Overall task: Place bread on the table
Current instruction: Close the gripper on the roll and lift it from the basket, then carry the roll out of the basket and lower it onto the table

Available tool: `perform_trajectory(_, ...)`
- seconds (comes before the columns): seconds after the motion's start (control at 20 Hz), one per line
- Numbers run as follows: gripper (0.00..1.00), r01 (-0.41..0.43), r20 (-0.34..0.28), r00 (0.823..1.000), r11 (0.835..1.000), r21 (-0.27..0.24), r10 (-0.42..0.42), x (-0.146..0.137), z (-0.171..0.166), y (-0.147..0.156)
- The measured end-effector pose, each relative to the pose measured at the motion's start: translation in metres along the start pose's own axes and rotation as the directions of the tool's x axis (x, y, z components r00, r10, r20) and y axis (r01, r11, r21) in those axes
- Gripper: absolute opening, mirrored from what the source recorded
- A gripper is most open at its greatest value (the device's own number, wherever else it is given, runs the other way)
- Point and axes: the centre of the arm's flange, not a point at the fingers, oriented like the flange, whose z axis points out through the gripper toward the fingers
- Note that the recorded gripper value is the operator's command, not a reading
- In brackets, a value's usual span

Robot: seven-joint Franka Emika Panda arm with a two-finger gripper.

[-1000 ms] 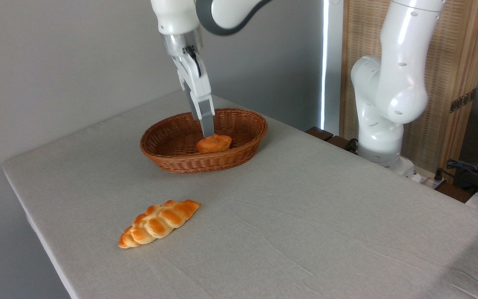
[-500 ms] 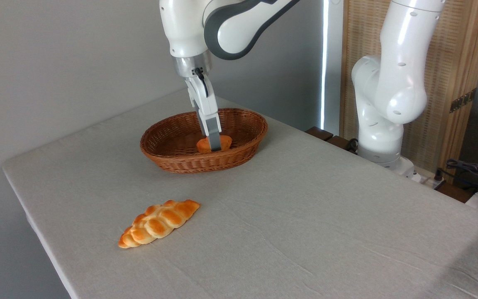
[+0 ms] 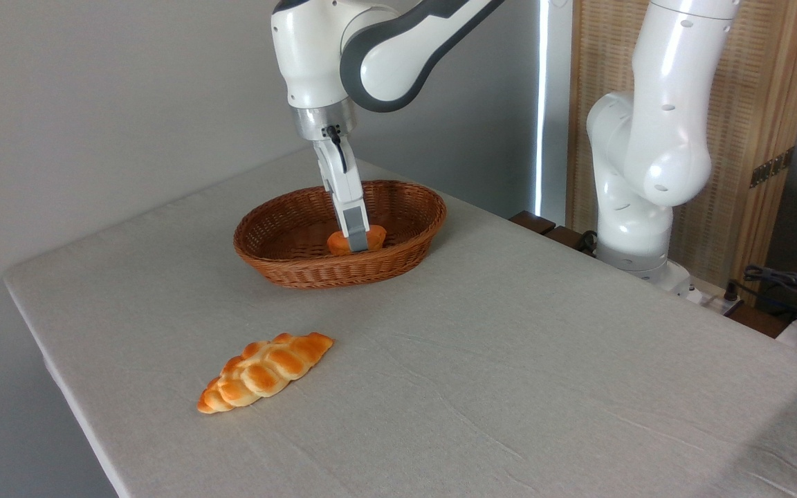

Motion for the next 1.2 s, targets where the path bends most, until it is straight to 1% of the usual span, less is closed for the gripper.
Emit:
perform_trajectory(0.25,0.26,0.0,-0.002,1.0,1.0,0.002,0.0,0.0,-0.001,0.0)
perform_trajectory(0.45,0.27,0.003,-0.009,1.0,1.0,0.005,-0.003,0.001,-0.003,-0.001)
perform_trajectory(0.55,0.27,0.034,-0.034,0.999,0.999,0.005,-0.034,0.004,-0.012,-0.003)
perform_trajectory(0.6,0.27,0.057,-0.06,0.997,0.998,-0.004,-0.057,0.007,-0.019,-0.004)
perform_trajectory(0.7,0.28,0.091,-0.121,0.988,0.995,-0.038,-0.095,0.014,-0.035,-0.004)
perform_trajectory(0.8,0.29,0.128,-0.168,0.976,0.989,-0.077,-0.139,0.016,-0.046,-0.008)
perform_trajectory(0.95,0.29,0.199,-0.218,0.95,0.972,-0.125,-0.222,0.004,-0.058,-0.031)
perform_trajectory(1.05,0.29,0.241,-0.245,0.932,0.962,-0.132,-0.267,-0.008,-0.072,-0.053)
perform_trajectory(1.1,0.29,0.254,-0.254,0.926,0.958,-0.132,-0.281,-0.014,-0.078,-0.062)
perform_trajectory(1.15,0.29,0.27,-0.254,0.921,0.955,-0.123,-0.294,-0.023,-0.084,-0.074)
perform_trajectory(1.2,0.3,0.282,-0.242,0.923,0.953,-0.107,-0.3,-0.037,-0.09,-0.088)
